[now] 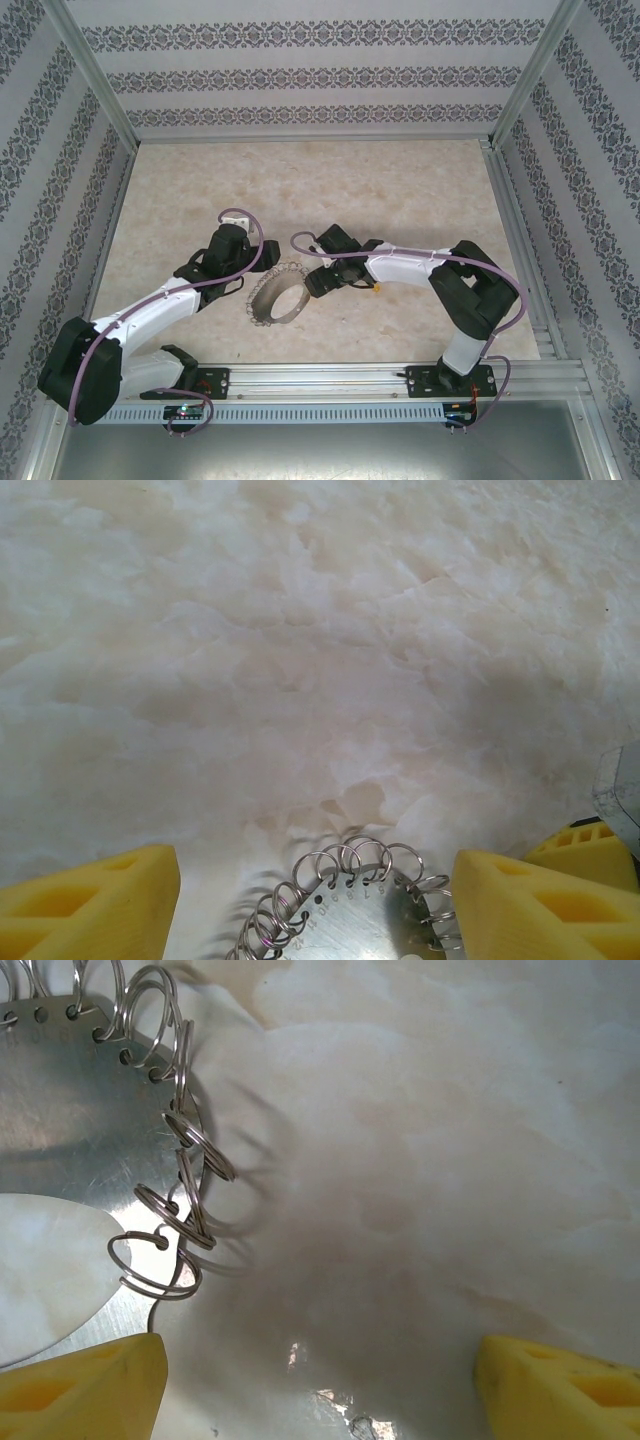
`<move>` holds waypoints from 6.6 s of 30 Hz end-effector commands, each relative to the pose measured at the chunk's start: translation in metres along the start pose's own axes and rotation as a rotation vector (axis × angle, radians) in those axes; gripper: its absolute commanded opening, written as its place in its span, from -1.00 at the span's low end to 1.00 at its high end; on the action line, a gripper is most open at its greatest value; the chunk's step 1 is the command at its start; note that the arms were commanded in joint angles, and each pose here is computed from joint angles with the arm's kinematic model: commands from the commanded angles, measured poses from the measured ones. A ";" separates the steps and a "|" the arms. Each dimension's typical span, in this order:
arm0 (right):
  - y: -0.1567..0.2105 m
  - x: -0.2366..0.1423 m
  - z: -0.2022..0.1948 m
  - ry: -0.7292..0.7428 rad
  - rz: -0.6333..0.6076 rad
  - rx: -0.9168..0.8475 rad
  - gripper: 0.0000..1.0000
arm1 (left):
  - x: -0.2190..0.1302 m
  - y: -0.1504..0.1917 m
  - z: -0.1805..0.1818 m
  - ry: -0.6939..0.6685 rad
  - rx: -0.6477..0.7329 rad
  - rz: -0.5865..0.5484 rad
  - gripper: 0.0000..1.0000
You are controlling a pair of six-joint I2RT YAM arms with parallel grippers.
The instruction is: Put the keys on the keyring
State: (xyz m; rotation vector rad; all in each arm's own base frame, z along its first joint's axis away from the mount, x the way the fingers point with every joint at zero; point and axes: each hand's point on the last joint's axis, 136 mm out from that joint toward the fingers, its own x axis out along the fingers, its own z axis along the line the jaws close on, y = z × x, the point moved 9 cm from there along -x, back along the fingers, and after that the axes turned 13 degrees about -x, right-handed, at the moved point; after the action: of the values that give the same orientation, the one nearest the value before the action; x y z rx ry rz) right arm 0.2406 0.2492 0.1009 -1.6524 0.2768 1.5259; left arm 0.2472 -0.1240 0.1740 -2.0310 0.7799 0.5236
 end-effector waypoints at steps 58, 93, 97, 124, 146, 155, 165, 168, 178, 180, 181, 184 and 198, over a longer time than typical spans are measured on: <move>0.040 -0.080 -0.095 0.085 -0.273 0.409 0.68 | 0.050 0.078 -0.076 0.175 0.527 0.614 -0.03; 0.045 -0.077 -0.099 0.068 -0.281 0.420 0.68 | 0.066 0.084 -0.063 0.080 0.543 0.567 -0.06; 0.046 -0.076 -0.099 0.066 -0.278 0.420 0.68 | 0.066 0.087 -0.060 0.080 0.539 0.573 -0.09; 0.048 -0.079 -0.099 0.067 -0.286 0.420 0.68 | 0.078 0.093 -0.042 0.027 0.531 0.483 -0.39; 0.042 -0.106 -0.093 0.040 -0.453 0.427 0.88 | 0.070 0.085 -0.048 0.070 0.551 0.413 -1.00; 0.050 -0.111 -0.097 0.080 -0.460 0.417 0.74 | 0.052 0.077 -0.057 0.149 0.586 0.387 -1.00; 0.048 -0.105 -0.099 0.044 -0.425 0.407 0.70 | 0.037 0.082 -0.075 0.373 0.667 0.482 -1.00; 0.048 -0.102 -0.100 0.033 -0.403 0.404 0.69 | 0.032 0.080 -0.079 0.399 0.692 0.514 -1.00; 0.053 -0.091 -0.102 0.028 -0.355 0.416 0.64 | 0.035 0.082 -0.086 0.419 0.722 0.653 -1.00; 0.056 -0.090 -0.103 0.046 -0.337 0.424 0.62 | 0.037 0.081 -0.087 0.420 0.721 0.639 -1.00; 0.058 -0.090 -0.104 0.056 -0.327 0.433 0.61 | 0.037 0.081 -0.087 0.422 0.721 0.635 -1.00; 0.063 -0.089 -0.108 0.081 -0.297 0.468 0.55 | 0.038 0.080 -0.087 0.424 0.717 0.615 -1.00; 0.066 -0.083 -0.110 0.039 -0.246 0.514 0.34 | 0.030 0.079 -0.082 0.441 0.707 0.572 -1.00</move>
State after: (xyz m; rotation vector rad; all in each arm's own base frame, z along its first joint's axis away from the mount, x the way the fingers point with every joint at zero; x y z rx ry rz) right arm 0.2515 0.1008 0.1314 -1.2738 0.4350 1.1111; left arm 0.2197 -0.2347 0.1420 -1.2296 1.5947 0.1340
